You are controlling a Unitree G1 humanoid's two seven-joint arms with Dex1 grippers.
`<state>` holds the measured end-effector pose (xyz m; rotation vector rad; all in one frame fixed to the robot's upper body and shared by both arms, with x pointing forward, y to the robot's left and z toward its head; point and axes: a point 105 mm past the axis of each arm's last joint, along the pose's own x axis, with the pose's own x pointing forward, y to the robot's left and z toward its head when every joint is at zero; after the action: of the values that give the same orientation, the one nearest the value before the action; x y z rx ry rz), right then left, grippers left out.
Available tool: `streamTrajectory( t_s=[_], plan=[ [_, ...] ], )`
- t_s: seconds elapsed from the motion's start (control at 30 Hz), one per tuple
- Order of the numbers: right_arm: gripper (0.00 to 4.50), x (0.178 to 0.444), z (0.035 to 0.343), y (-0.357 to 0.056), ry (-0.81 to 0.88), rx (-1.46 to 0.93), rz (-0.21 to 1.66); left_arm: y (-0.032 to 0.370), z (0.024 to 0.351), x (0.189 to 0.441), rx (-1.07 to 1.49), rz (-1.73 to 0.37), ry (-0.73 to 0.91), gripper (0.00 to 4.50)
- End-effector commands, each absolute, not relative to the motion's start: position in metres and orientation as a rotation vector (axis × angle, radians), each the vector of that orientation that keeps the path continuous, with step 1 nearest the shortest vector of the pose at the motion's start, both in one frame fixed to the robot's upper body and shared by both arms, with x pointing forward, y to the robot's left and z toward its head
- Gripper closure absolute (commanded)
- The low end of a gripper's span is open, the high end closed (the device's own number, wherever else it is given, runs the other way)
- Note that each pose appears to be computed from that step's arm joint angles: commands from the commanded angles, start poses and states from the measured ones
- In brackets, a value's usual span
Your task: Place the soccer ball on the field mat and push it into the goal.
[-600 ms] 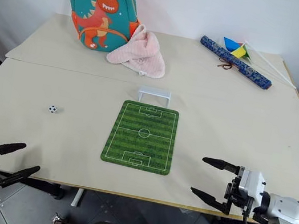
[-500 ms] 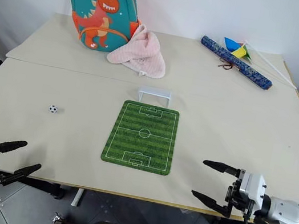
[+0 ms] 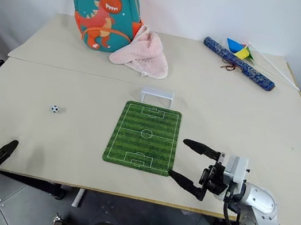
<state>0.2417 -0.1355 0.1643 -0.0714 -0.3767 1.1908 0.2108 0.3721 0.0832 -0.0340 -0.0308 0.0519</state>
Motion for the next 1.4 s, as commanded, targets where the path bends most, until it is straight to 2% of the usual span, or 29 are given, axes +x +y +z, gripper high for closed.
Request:
streamTrajectory(
  t_s=[0.03, 0.17, 0.23, 0.4, 0.57, 0.63, 0.83, 1.0, 1.1, 1.4],
  plan=[
    [0.00, 0.234, 0.174, -0.122, -0.453, -0.106, 1.232, 0.353, 0.094, 0.227, -0.047, 0.037, -0.099, 0.04],
    [0.00, 0.235, 0.176, -0.121, -0.461, -0.111, 1.224, 0.336, 0.124, 0.254, -0.009, -0.053, -0.141, 0.04],
    [0.00, 0.234, 0.175, -0.120, -0.463, -0.117, 1.229, 0.332, 0.139, 0.276, 0.033, -0.068, -0.123, 0.04],
    [0.00, 0.236, 0.175, -0.118, -0.464, -0.124, 1.226, 0.325, 0.153, 0.309, 0.065, -0.104, -0.068, 0.04],
    [0.00, 0.236, 0.174, -0.117, -0.464, -0.125, 1.219, 0.313, 0.149, 0.330, 0.072, -0.163, 0.017, 0.04],
    [0.00, 0.237, 0.174, -0.118, -0.463, -0.125, 1.209, 0.318, 0.145, 0.337, 0.105, -0.127, 0.049, 0.04],
    [0.00, 0.237, 0.173, -0.119, -0.463, -0.123, 1.192, 0.322, 0.128, 0.344, 0.102, -0.107, 0.130, 0.04],
    [0.00, 0.238, 0.174, -0.119, -0.470, -0.124, 1.177, 0.319, 0.123, 0.348, 0.087, -0.125, 0.133, 0.04],
    [0.00, 0.239, 0.175, -0.118, -0.471, -0.122, 1.176, 0.320, 0.120, 0.350, 0.069, -0.113, 0.129, 0.59],
    [0.00, 0.240, 0.178, -0.116, -0.476, -0.120, 1.169, 0.322, 0.111, 0.341, 0.077, -0.131, 0.155, 3.35]
  ],
)
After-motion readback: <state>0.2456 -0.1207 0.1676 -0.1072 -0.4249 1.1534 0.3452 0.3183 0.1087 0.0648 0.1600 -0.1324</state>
